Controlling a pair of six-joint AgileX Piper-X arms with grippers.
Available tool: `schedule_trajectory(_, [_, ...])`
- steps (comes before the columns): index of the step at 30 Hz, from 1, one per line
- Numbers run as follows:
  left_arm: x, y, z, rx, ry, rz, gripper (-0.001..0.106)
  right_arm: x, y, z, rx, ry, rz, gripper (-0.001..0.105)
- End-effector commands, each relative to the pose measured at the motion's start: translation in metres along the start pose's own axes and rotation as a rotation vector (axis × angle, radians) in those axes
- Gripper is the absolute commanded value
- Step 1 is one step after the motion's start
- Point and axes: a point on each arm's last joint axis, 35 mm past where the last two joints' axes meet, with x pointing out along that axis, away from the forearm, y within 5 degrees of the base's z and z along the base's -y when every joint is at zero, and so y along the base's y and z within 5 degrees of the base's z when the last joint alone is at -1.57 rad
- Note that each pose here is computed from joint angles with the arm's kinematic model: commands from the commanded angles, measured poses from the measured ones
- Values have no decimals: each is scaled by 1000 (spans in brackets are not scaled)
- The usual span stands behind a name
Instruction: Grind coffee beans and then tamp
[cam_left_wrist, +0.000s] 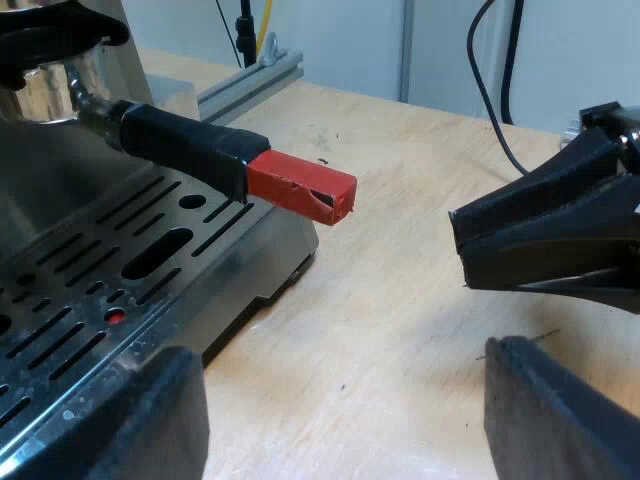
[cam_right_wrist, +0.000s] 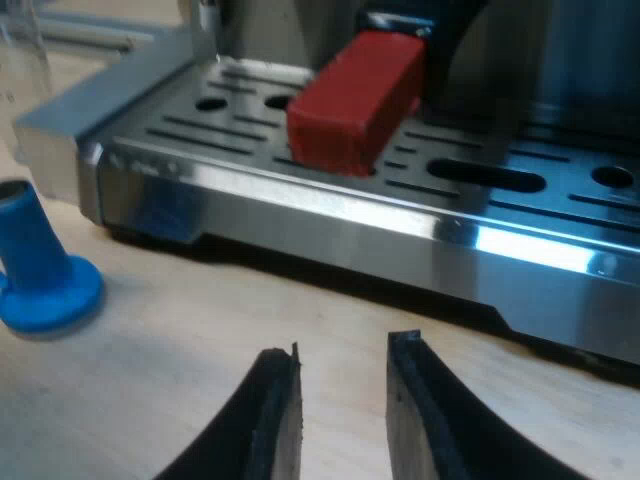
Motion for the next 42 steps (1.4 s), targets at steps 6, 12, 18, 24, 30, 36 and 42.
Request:
schedule_trajectory(6, [0, -1, 2, 13, -7, -21, 61, 10, 7, 13, 74, -45, -46, 25])
schedule_trajectory(12, [0, -1, 2, 13, -7, -21, 61, 27, 8, 24, 98, -38, -100, 25])
schedule_trajectory(18, [0, -1, 2, 13, -7, -21, 61, 30, 9, 25, 95, -34, -114, 25])
schedule_trajectory(24, [0, -1, 2, 13, -7, -21, 61, 34, 5, 24, 97, -25, -144, 25])
schedule_trajectory(30, [0, -1, 2, 13, -7, -21, 61, 36, 3, 24, 100, -21, -132, 25])
schedule_trajectory(36, [0, -1, 2, 13, -7, -21, 61, 43, -3, 27, 132, -36, -130, 25])
schedule_trajectory(42, [0, -1, 2, 13, -7, -21, 61, 47, -8, 28, 91, -31, -163, 25])
